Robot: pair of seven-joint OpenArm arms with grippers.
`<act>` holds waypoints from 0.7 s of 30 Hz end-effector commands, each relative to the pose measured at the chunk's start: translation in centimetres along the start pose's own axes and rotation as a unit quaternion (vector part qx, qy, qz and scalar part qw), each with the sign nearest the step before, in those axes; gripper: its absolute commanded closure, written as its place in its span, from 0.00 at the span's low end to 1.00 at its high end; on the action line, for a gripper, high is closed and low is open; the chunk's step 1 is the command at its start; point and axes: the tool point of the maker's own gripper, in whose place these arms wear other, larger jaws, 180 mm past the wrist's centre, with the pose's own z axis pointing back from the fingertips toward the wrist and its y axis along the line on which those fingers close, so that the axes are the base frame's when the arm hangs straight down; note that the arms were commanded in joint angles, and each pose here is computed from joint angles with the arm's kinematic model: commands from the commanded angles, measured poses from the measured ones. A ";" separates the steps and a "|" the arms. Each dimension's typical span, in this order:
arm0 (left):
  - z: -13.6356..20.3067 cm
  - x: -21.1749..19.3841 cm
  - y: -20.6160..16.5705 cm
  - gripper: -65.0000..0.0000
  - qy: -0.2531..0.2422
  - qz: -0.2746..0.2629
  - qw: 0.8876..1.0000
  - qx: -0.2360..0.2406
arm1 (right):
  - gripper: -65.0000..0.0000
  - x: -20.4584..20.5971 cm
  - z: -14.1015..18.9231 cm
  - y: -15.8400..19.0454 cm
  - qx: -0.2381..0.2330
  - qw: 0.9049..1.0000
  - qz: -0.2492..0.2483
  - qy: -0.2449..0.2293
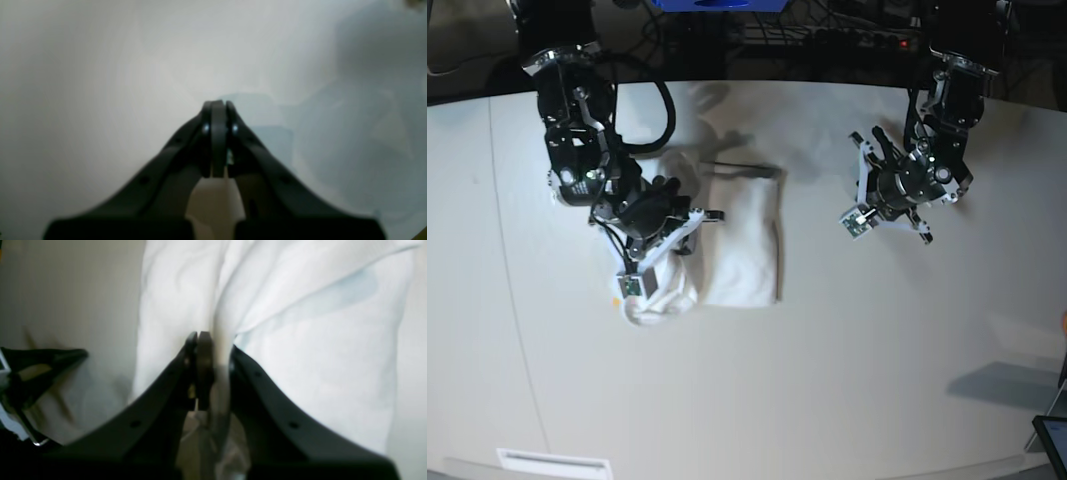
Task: Fold the T-shirt properly
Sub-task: 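Fold the shirt again toward the right gripper with the left gripper, then press the right gripper down on the folded bundle and flatten it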
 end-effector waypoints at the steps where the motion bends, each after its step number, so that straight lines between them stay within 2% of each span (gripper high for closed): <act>1: 0.5 -1.2 0.9 1.00 0.023 -0.008 1.000 0.013 | 0.99 1.4 0.2 0.9 0.008 1.000 0.012 -0.025; 9: 0.9 -3.8 0.6 1.00 0.053 -0.018 0.998 0.008 | 0.99 1.9 -0.2 3.0 -0.011 0.997 0.063 -0.041; 17: 0.9 -4.1 0.4 1.00 0.056 -0.019 0.998 0.006 | 0.99 1.8 -0.6 4.2 -0.034 0.990 0.127 -0.048; 21: 0.8 -3.9 0.4 1.00 0.055 -0.018 0.998 0.006 | 0.99 0.8 -1.6 4.4 -0.056 0.990 0.123 -0.036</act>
